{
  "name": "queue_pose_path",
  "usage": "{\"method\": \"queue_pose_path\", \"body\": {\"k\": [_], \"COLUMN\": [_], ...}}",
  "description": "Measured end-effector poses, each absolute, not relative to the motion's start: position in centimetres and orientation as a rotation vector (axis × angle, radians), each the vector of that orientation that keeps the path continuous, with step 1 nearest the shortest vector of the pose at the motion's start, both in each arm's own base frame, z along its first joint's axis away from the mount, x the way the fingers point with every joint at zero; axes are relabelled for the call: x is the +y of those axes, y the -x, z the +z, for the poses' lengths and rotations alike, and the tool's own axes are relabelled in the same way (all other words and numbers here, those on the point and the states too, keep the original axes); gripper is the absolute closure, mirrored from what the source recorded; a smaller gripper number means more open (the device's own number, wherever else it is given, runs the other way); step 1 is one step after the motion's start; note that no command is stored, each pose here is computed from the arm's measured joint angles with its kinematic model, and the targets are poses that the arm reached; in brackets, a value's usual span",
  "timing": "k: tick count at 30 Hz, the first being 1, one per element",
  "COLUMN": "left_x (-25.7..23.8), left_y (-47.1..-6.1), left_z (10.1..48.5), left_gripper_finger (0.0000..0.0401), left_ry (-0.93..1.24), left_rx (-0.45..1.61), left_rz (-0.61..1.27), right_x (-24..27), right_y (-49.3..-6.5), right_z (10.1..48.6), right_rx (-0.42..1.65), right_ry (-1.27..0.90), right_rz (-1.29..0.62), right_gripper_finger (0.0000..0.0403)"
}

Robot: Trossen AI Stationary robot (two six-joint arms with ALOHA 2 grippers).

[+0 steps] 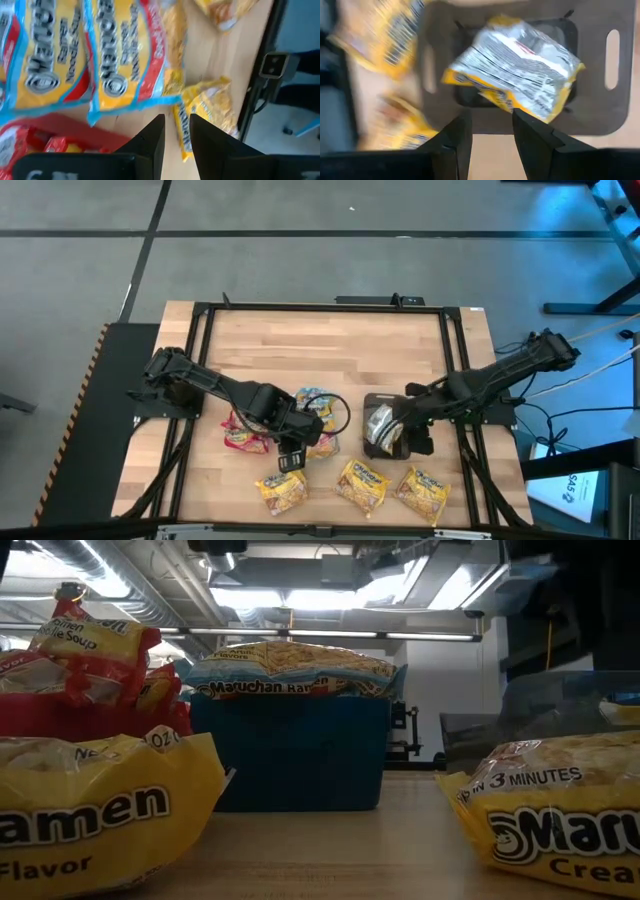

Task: Sort Maruchan noodles
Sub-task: Put the yellow noodle pack into the black bin

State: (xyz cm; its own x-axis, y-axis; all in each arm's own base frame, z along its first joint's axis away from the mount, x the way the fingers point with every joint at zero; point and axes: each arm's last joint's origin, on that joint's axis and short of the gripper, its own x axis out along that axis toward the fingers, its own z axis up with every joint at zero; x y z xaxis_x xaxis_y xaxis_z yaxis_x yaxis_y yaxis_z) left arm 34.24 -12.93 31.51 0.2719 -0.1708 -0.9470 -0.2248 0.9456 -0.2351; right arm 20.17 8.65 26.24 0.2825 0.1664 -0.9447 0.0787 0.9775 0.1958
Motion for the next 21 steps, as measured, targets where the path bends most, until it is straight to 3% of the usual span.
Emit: {"method": "queue_pose_path", "body": {"k": [6,13,21], "left_x": [-13.5,-14.2,-14.6], "left_y": [-32.7,-30.5,-29.5], "left_z": [31.9,32.4,33.3], "left_gripper_finger": [0.0321,0.0321,0.0321], "left_ry": [0.347,0.319,0.322], "left_rx": [1.378,1.445,1.389], "left_rz": [0.075,0.174,0.223], "right_x": [9.4,9.7,9.8], "right_y": [-22.2,-23.2,-23.7], "right_z": [23.5,21.8,21.8], "right_rx": [1.351,1.397,1.342], "right_ry": [0.062,0.23,0.308], "right_rz": [0.16,0.23,0.296], "right_gripper_finger": [0.0264,0.0264,0.0265]}}
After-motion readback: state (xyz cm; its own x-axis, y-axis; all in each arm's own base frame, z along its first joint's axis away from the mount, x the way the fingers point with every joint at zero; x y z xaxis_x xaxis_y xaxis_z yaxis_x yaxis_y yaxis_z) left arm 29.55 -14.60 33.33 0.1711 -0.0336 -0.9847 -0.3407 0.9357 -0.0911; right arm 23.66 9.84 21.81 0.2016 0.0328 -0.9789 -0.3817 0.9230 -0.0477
